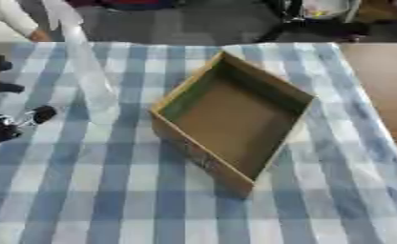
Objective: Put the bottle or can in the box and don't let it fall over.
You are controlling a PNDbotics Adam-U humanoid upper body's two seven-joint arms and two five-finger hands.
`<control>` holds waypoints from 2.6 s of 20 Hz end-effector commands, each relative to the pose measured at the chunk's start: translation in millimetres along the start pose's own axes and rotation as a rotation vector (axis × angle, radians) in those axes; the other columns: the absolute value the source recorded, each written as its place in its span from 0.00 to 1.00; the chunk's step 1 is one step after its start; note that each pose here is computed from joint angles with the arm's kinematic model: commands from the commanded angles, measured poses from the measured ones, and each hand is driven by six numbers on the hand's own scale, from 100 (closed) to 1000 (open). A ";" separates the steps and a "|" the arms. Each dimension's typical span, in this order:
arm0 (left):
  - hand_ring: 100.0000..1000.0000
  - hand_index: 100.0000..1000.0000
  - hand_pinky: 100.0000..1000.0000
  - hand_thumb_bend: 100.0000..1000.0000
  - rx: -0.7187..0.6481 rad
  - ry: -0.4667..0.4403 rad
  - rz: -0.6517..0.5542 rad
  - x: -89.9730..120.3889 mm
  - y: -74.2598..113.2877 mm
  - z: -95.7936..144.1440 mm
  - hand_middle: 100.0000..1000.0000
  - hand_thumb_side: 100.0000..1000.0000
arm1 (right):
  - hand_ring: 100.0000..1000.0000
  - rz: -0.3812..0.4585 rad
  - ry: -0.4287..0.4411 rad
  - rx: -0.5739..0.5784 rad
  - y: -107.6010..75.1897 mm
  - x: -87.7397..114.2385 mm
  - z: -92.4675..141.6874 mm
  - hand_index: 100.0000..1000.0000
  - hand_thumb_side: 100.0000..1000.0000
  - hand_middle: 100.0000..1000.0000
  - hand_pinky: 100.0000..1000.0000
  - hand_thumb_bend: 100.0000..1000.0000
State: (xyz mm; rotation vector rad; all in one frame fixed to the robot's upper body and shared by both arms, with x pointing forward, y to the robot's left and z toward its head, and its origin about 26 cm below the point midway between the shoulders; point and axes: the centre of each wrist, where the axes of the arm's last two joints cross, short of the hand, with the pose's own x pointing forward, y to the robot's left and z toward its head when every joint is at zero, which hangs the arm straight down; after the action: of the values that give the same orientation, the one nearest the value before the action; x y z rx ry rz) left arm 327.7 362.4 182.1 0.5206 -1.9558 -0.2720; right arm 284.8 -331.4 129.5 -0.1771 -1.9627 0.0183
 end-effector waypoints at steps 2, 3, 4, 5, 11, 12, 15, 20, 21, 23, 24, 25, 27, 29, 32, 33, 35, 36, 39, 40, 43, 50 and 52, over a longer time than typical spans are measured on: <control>0.64 0.91 1.00 1.00 -0.003 -0.017 -0.028 6.7 6.0 -4.4 0.81 0.24 | 0.90 0.011 -0.019 0.006 -2.0 5.5 -2.1 0.85 0.71 1.00 0.80 0.00; 0.64 0.91 1.00 1.00 -0.007 -0.015 -0.032 6.6 5.5 -5.3 0.81 0.24 | 0.90 0.011 -0.020 0.006 -2.0 5.6 -2.1 0.85 0.71 1.00 0.80 0.00; 0.64 0.92 1.00 1.00 -0.011 -0.013 -0.035 6.4 5.0 -6.2 0.81 0.24 | 0.90 0.011 -0.019 0.006 -2.0 5.6 -2.1 0.85 0.71 1.00 0.80 0.00; 0.64 0.92 1.00 1.00 -0.014 -0.012 -0.039 6.4 4.3 -7.4 0.81 0.24 | 0.90 0.011 -0.019 0.006 -2.0 5.6 -2.0 0.85 0.71 1.00 0.80 0.00; 0.64 0.92 1.00 1.00 -0.039 -0.007 -0.053 6.9 -0.8 -15.0 0.81 0.24 | 0.90 0.011 -0.019 0.007 -2.1 5.6 -1.8 0.85 0.71 1.00 0.80 0.00; 0.64 0.92 1.00 1.00 -0.045 -0.006 -0.053 6.8 -2.0 -16.3 0.81 0.24 | 0.90 0.010 -0.019 0.008 -2.1 5.6 -1.9 0.85 0.71 1.00 0.80 0.00; 0.64 0.92 1.00 1.00 -0.060 0.000 -0.051 5.9 -5.2 -19.5 0.81 0.24 | 0.90 0.010 -0.019 0.009 -1.9 5.7 -2.0 0.85 0.71 1.00 0.80 0.00; 0.64 0.93 1.00 1.00 -0.086 0.003 -0.050 5.1 -9.2 -24.0 0.81 0.23 | 0.90 0.011 -0.018 0.010 -1.7 5.4 -1.9 0.85 0.71 1.00 0.80 0.00; 0.64 0.93 1.00 1.00 -0.089 0.005 -0.050 4.9 -9.8 -25.0 0.81 0.23 | 0.90 0.010 -0.018 0.010 -1.7 5.5 -2.0 0.85 0.71 1.00 0.80 0.00; 0.64 0.93 1.00 1.00 -0.093 0.009 -0.049 4.4 -11.2 -27.1 0.81 0.23 | 0.90 0.010 -0.018 0.012 -1.5 5.5 -2.2 0.85 0.71 1.00 0.80 0.00; 0.64 0.93 1.00 1.00 -0.095 0.010 -0.049 4.0 -11.9 -27.9 0.81 0.23 | 0.90 0.010 -0.018 0.012 -1.5 5.5 -2.2 0.85 0.71 1.00 0.80 0.00; 0.64 0.93 1.00 1.00 -0.097 0.012 -0.049 3.7 -12.6 -28.7 0.81 0.23 | 0.90 0.009 -0.018 0.012 -1.4 5.4 -2.2 0.85 0.71 1.00 0.80 0.00; 0.64 0.93 1.00 1.00 -0.101 0.013 -0.053 3.2 -13.9 -30.5 0.81 0.23 | 0.90 0.008 -0.017 0.013 -1.4 5.3 -2.2 0.85 0.71 1.00 0.80 0.00; 0.64 0.93 1.00 1.00 -0.105 0.015 -0.057 2.7 -15.3 -32.5 0.81 0.24 | 0.90 0.007 -0.018 0.014 -1.3 5.3 -2.2 0.85 0.71 1.00 0.80 0.00; 0.64 0.93 1.00 1.00 -0.110 0.014 -0.067 2.5 -16.9 -35.9 0.81 0.24 | 0.90 0.006 -0.017 0.016 -1.2 5.2 -2.1 0.85 0.71 1.00 0.80 0.00; 0.64 0.93 1.00 1.00 -0.111 0.015 -0.070 2.3 -17.4 -37.0 0.81 0.24 | 0.90 0.006 -0.017 0.016 -1.2 5.1 -2.0 0.85 0.71 1.00 0.80 0.00; 0.64 0.93 1.00 1.00 -0.114 0.015 -0.075 2.1 -18.4 -39.1 0.81 0.24 | 0.90 0.006 -0.017 0.016 -1.1 5.0 -1.8 0.85 0.71 1.00 0.80 0.00; 0.64 0.93 1.00 1.00 -0.115 0.015 -0.077 2.0 -19.0 -40.1 0.81 0.24 | 0.90 0.006 -0.017 0.016 -1.1 4.9 -1.7 0.85 0.71 1.00 0.80 0.00; 0.64 0.93 1.00 1.00 -0.123 0.014 -0.075 2.5 -21.3 -43.1 0.81 0.24 | 0.90 0.006 -0.017 0.017 -0.7 5.0 -1.8 0.85 0.71 1.00 0.80 0.00; 0.64 0.93 1.00 1.00 -0.126 0.013 -0.074 2.8 -22.2 -44.2 0.81 0.24 | 0.90 0.006 -0.017 0.018 -0.5 5.0 -1.9 0.85 0.71 1.00 0.80 0.00; 0.64 0.94 1.00 1.00 -0.133 0.014 -0.075 3.1 -24.3 -47.0 0.81 0.24 | 0.90 0.006 -0.017 0.019 -0.1 4.9 -2.0 0.85 0.71 1.00 0.80 0.00; 0.64 0.94 1.00 1.00 -0.132 0.021 -0.095 1.8 -28.8 -53.2 0.81 0.24 | 0.90 0.006 -0.015 0.021 0.7 4.5 -2.2 0.85 0.72 1.00 0.80 0.00; 0.64 0.94 1.00 1.00 -0.131 0.025 -0.095 1.4 -30.7 -55.6 0.81 0.23 | 0.90 0.005 -0.014 0.022 1.0 4.4 -2.2 0.85 0.72 1.00 0.80 0.00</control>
State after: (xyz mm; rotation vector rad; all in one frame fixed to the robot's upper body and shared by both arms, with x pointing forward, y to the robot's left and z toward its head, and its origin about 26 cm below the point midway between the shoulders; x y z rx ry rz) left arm 383.7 336.0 184.2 0.5051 -1.8571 -0.4390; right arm 285.1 -328.8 128.1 -0.1623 -1.9579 0.0260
